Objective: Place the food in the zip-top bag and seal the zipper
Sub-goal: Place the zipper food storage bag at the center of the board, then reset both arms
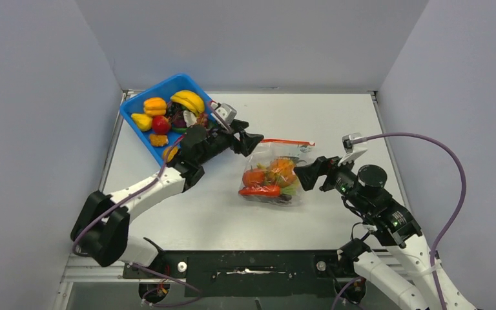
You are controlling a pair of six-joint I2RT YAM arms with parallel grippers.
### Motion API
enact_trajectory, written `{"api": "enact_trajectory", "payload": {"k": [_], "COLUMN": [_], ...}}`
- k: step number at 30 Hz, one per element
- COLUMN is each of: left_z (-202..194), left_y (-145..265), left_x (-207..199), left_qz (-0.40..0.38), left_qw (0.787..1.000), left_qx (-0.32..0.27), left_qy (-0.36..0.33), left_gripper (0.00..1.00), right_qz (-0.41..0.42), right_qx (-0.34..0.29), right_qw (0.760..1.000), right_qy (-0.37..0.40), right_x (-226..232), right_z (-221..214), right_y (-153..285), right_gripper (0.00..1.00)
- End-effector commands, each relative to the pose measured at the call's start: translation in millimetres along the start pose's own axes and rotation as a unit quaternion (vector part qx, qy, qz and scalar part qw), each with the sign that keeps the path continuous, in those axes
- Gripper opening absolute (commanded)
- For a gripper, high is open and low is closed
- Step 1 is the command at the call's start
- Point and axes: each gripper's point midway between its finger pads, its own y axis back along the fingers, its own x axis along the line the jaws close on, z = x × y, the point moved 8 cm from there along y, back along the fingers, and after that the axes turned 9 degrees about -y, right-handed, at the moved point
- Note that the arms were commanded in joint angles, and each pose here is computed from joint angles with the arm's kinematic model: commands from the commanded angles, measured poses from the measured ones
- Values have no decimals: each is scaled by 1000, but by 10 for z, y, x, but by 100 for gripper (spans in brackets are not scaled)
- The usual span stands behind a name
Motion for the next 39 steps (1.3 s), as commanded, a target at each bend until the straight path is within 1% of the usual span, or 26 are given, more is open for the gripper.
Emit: {"api": "enact_trajectory", "payload": {"k": [1, 5, 7, 10, 13, 16, 18, 22, 29, 37, 39], "left_z": [466, 587, 645, 693, 721, 752, 745, 678, 679, 652, 642], "left_y": [305, 607, 769, 1018, 1265, 1493, 1623, 1806, 1969, 1989, 1989], "left_x": [40, 34, -3, -105, -174, -248, -307, -402, -410, -424, -431], "left_qz": [100, 188, 209, 213, 237, 242, 237, 222, 241, 238, 235], "left_qw": [994, 979, 974, 972, 962, 958, 958, 954, 951, 953, 954], "left_qx": [-44, -26, -19, -17, -27, -30, -36, -61, -61, -48, -45], "left_qy": [2, 68, 87, 98, 136, 150, 159, 191, 184, 182, 181], "left_gripper": [72, 72, 73, 73, 73, 73, 73, 73, 74, 74, 76], "right_qz": [-91, -158, -171, -175, -188, -191, -190, -194, -187, -184, -183], "right_qx": [-34, -50, -57, -69, -80, -75, -68, -70, -76, -79, -77], "right_qw": [992, 979, 976, 975, 970, 971, 973, 972, 971, 970, 970], "right_qy": [-83, -117, -118, -123, -134, -123, -111, -116, -127, -135, -137], "right_x": [-39, -135, -162, -172, -193, -202, -201, -201, -182, -174, -176], "right_z": [168, 191, 194, 208, 216, 209, 208, 216, 222, 222, 209], "right_y": [76, 119, 141, 174, 210, 236, 247, 280, 308, 312, 301], "right_gripper": [98, 98, 98, 98, 98, 98, 98, 98, 98, 98, 98]}}
